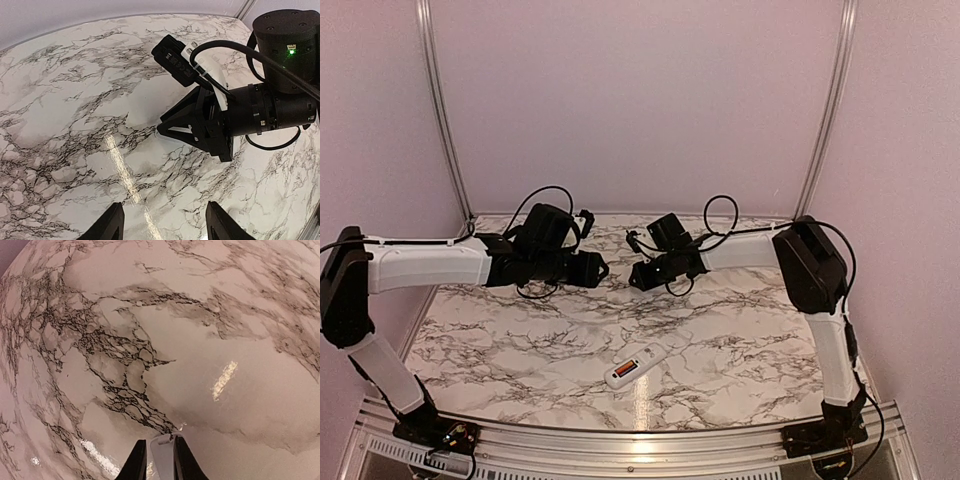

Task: Load the batteries into the remote control
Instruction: Pick up the battery cover at the center of the board.

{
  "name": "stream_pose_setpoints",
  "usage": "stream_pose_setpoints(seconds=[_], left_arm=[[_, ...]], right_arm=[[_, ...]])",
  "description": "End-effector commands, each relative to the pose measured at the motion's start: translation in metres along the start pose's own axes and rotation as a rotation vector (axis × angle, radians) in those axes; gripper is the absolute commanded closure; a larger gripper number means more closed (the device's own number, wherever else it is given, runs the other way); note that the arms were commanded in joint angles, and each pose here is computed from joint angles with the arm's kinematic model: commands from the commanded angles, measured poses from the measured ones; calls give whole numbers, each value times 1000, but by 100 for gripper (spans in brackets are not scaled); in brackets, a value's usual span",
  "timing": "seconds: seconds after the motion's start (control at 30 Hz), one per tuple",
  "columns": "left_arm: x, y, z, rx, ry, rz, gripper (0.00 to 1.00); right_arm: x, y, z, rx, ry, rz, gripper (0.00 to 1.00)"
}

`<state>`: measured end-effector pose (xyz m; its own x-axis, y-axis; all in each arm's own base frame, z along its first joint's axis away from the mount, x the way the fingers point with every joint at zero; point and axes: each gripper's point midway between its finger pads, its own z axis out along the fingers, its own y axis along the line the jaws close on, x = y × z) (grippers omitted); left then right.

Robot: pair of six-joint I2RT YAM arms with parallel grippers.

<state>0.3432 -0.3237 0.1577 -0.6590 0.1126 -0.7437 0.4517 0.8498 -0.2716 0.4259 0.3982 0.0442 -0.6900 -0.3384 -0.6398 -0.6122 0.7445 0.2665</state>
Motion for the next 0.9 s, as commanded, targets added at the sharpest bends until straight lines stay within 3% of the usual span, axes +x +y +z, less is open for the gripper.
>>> stream_pose_setpoints(seconds=[0.0,0.37,0.63,0.87], left_arm=[[-13,1,-12,-2,-49,18,42],[-19,4,-20,-14,-71,28,41],[-21,11,-26,-27,-80,23,41],[-20,16,-29,-34,-86,12,41]], right_arm=[[6,2,12,26,39,-5,82],[18,6,26,30,78,-26,86],[23,-2,37,131,112,-59,86],[20,5,31,156,118,-94,96]])
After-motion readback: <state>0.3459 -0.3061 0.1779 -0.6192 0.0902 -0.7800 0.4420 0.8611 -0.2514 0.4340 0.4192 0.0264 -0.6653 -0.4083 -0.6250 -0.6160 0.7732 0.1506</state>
